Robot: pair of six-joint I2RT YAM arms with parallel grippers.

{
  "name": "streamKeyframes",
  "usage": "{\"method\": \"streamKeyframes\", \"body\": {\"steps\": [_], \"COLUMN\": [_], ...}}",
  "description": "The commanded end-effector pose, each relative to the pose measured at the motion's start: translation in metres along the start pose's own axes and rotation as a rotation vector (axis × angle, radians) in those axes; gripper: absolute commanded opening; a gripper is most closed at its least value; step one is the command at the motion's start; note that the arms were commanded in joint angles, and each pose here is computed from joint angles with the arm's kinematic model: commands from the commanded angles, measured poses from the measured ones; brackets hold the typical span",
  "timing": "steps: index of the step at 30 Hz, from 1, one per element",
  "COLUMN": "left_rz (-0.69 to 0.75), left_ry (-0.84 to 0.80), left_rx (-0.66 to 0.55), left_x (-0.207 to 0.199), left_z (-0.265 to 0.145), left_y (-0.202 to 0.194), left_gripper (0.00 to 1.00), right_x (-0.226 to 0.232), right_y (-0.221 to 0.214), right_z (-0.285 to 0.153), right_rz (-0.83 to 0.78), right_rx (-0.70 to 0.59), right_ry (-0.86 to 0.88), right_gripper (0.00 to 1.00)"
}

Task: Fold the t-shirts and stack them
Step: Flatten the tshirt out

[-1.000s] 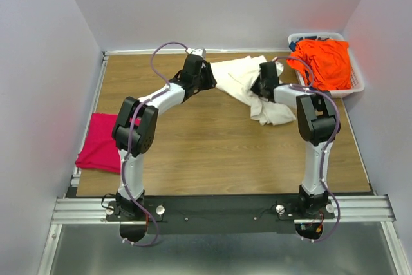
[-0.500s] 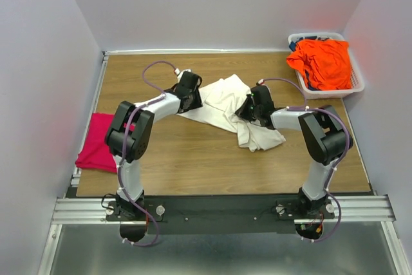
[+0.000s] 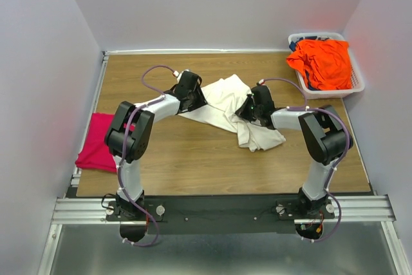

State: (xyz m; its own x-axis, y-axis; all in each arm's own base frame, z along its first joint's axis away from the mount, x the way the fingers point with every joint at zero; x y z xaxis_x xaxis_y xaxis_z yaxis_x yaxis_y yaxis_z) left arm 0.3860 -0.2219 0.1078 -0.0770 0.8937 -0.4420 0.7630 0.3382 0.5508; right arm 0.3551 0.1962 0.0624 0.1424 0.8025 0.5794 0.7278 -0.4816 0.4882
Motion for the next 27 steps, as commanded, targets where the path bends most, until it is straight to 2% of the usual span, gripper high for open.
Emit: {"method": "streamKeyframes", "body": {"steps": [1, 16, 27], "left_rz": [-0.032, -0.04, -0.043], "left_ry": [-0.073, -0.067, -0.034], "left_rx": [0.015, 0.002, 0.016], "left_x": [-0.012, -0.017, -0.013], "left_z": [0.013, 0.038, 0.049], "left_y": [-0.001, 0.006, 0.003], "left_gripper": [0.49, 0.47, 0.4], "right_x": [-0.076, -0.077, -0.075], "right_y": [-0.069, -0.071, -0.069], "right_z": [-0.009, -0.011, -0.008], "right_rz": [-0.014, -0.02, -0.021], "right_rx": [0.282, 0.294, 0.276], "right_ry": [-0.296, -0.291, -0.274], "right_gripper": [0.01, 0.01, 0.01]}}
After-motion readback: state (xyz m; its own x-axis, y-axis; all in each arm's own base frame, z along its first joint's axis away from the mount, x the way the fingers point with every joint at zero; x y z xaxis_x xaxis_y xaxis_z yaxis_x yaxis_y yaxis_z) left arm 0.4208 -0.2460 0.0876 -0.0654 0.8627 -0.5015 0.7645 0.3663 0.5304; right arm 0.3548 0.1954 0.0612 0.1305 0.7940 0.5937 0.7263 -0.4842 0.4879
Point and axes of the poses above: each gripper's point midway between its finger pads, its own z axis out along the fingers, its own x axis along the line the jaws close on, y = z × x, the point moved 7 cm from there along -z, back along the fingers, and after that the axes turned 5 degrees about z, right-handed, at the moved point
